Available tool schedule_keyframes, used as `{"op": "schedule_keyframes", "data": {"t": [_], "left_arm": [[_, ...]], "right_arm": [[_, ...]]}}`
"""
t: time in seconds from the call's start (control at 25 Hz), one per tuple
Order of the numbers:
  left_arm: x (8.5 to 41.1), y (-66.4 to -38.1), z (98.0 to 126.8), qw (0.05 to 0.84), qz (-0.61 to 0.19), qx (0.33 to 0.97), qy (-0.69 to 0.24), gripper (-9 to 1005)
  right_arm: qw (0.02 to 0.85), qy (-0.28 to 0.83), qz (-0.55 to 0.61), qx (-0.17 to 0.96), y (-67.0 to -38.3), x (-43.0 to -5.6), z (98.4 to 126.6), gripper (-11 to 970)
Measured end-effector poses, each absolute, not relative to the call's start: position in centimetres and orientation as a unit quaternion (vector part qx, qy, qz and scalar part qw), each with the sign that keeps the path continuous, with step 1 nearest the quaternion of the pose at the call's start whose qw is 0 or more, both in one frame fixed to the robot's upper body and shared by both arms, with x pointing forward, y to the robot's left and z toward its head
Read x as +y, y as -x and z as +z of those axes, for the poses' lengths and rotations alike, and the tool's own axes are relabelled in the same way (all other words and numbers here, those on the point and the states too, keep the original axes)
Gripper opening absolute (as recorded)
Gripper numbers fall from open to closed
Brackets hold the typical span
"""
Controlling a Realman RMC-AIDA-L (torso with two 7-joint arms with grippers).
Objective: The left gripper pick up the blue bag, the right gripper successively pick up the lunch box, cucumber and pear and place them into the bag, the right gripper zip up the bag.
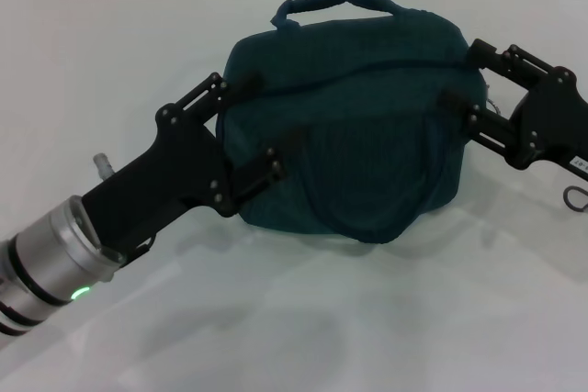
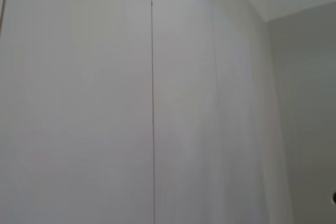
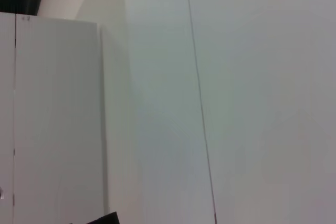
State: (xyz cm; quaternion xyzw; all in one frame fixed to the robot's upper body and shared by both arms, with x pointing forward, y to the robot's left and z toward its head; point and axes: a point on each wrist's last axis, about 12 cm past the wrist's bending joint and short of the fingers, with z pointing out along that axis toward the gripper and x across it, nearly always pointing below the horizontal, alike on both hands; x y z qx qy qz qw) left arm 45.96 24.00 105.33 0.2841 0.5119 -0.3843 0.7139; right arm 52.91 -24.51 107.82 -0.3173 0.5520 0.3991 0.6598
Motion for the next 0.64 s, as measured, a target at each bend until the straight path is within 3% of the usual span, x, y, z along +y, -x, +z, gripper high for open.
{"op": "schedule_keyframes", "data": {"t": [0.64], "left_arm": [[24.0,-45.2,105.0,0.721,-0.380,0.507,-0.281,702]], "right_arm": [[0.701,0.304,0.364,0.533,-51.0,-24.9,106.9,636]]}}
